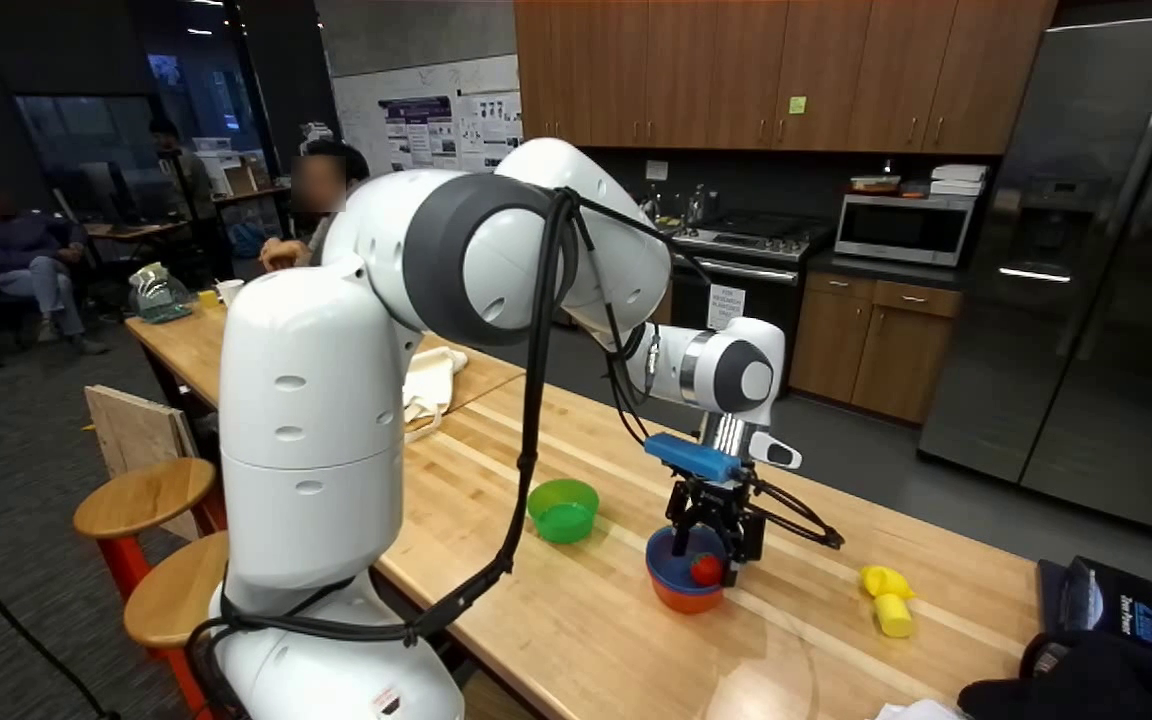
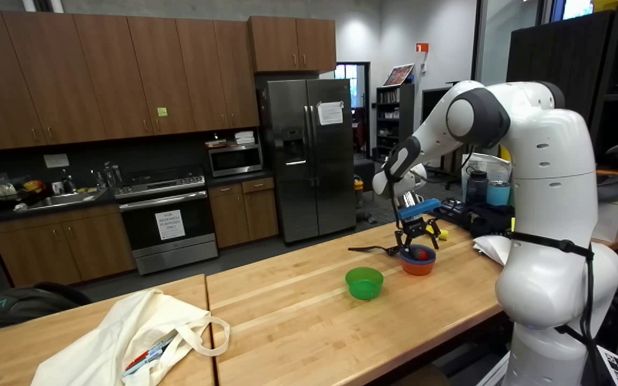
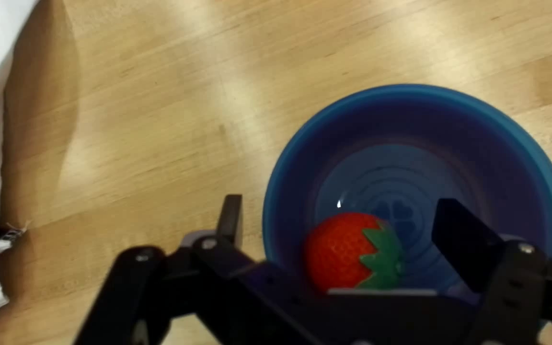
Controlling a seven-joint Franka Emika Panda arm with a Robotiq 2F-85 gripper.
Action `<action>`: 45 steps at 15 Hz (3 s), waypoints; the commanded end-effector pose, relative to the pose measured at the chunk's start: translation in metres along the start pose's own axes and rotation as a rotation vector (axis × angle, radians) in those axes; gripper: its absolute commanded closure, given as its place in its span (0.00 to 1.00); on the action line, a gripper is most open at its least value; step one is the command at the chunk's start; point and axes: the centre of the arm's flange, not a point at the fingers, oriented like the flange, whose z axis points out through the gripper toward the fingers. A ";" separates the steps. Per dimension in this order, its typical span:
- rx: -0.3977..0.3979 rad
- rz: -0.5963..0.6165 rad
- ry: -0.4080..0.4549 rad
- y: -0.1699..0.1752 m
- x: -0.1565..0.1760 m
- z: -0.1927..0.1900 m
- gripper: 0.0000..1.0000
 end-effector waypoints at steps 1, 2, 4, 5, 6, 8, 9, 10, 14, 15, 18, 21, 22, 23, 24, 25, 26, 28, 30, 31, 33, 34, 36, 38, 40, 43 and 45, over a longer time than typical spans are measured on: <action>-0.006 0.005 -0.022 0.007 0.004 0.007 0.00; -0.009 0.005 -0.025 0.007 0.005 0.009 0.00; -0.011 0.005 -0.028 0.007 0.005 0.009 0.00; -0.009 0.003 -0.026 0.006 0.005 0.007 0.00; -0.010 -0.001 -0.020 0.004 0.003 0.003 0.00; -0.011 -0.013 -0.008 0.000 0.000 -0.003 0.00; -0.016 -0.018 -0.001 -0.003 -0.002 -0.006 0.00; -0.019 -0.024 0.004 -0.006 -0.003 -0.007 0.00; -0.043 -0.050 0.012 -0.021 -0.006 -0.004 0.00; -0.050 -0.059 0.014 -0.024 -0.007 -0.003 0.00; -0.079 -0.080 0.015 -0.029 -0.008 -0.001 0.00; -0.076 -0.102 0.032 -0.031 -0.015 -0.012 0.00; -0.103 -0.107 0.042 -0.031 -0.018 -0.018 0.00; -0.140 -0.107 0.054 -0.032 -0.019 -0.021 0.00; -0.183 -0.110 0.069 -0.030 -0.020 -0.023 0.00; -0.224 -0.118 0.078 -0.027 -0.020 -0.025 0.00; -0.261 -0.127 0.085 -0.026 -0.021 -0.026 0.00; -0.304 -0.141 0.109 -0.022 -0.021 -0.026 0.00; -0.263 -0.161 0.126 -0.022 -0.022 -0.027 0.00; -0.207 -0.166 0.124 -0.022 -0.022 -0.028 0.00; -0.123 -0.170 0.116 -0.022 -0.023 -0.027 0.00; -0.092 -0.176 0.114 -0.022 -0.023 -0.027 0.00; -0.041 -0.191 0.112 -0.020 -0.024 -0.028 0.00; -0.003 -0.206 0.113 -0.018 -0.025 -0.027 0.00; 0.049 -0.231 0.110 -0.016 -0.026 -0.026 0.00; 0.114 -0.262 0.100 -0.016 -0.026 -0.021 0.00; 0.128 -0.269 0.095 -0.014 -0.027 -0.018 0.00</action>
